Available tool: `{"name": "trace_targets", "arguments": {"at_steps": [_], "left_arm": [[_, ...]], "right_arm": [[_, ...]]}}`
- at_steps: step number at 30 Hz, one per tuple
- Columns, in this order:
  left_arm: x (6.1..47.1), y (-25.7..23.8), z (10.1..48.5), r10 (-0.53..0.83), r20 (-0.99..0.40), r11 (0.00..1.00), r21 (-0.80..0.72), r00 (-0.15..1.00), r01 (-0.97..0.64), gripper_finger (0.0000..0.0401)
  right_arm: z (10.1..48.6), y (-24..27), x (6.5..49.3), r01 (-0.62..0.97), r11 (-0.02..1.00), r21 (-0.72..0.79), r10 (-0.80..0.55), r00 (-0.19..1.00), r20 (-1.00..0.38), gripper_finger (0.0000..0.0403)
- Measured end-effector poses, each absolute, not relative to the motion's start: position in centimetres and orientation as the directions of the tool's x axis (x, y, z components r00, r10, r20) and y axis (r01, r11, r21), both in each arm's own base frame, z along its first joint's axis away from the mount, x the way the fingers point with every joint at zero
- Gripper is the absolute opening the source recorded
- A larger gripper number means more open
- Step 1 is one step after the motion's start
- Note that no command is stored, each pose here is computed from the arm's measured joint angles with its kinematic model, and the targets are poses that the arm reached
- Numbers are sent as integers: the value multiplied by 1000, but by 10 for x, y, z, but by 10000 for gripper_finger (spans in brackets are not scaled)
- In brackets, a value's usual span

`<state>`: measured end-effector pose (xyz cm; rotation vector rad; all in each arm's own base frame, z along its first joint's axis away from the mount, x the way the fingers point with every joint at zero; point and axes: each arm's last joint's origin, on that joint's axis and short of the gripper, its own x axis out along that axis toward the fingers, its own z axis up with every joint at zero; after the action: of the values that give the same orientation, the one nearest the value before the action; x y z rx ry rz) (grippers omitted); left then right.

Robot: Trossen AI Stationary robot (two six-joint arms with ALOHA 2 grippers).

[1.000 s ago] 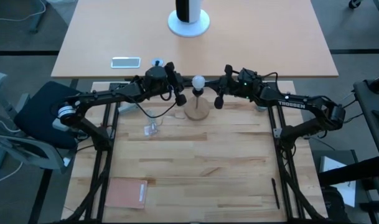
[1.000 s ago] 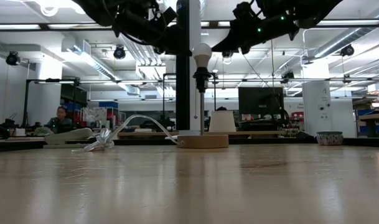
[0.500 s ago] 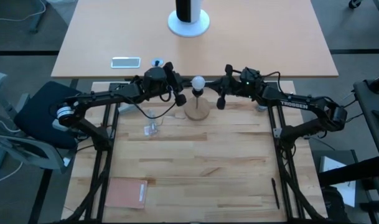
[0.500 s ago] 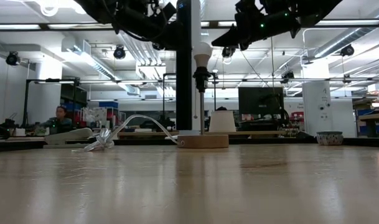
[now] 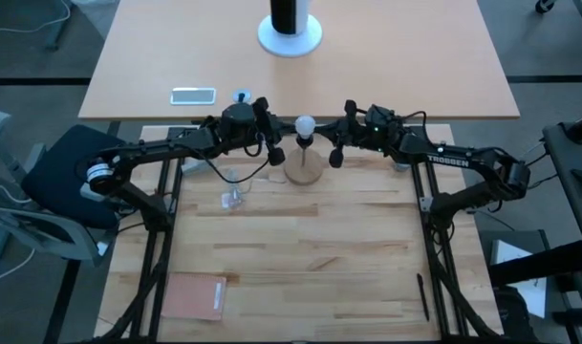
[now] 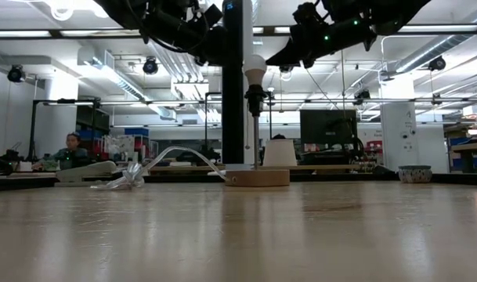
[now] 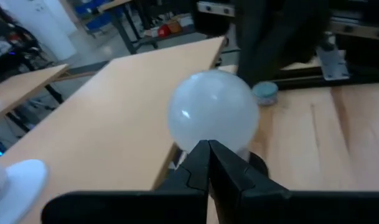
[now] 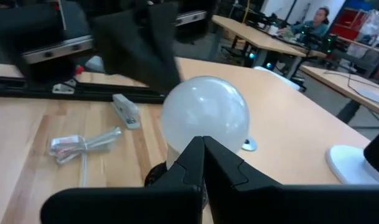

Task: Screw lightbulb
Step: Remove the lightbulb from the desk lamp

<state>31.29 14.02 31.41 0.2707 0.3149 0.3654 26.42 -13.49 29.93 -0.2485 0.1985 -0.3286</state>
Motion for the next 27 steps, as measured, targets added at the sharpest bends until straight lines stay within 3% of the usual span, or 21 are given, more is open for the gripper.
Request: {"name": "trace_targets", "arguments": {"at_steps": [7, 14, 27], "left_arm": [[310, 138, 318, 389, -245, 898, 317, 888, -306, 0], [312, 145, 318, 518, -205, 831, 352, 831, -431, 0], [323, 148, 312, 443, -158, 860, 353, 882, -369, 0]], "right_arm": [[302, -133, 261, 293, 914, -280, -344, 926, -156, 0], [306, -130, 257, 262, 919, -294, -316, 937, -152, 0], [304, -131, 259, 260, 923, -283, -312, 937, -157, 0]]}}
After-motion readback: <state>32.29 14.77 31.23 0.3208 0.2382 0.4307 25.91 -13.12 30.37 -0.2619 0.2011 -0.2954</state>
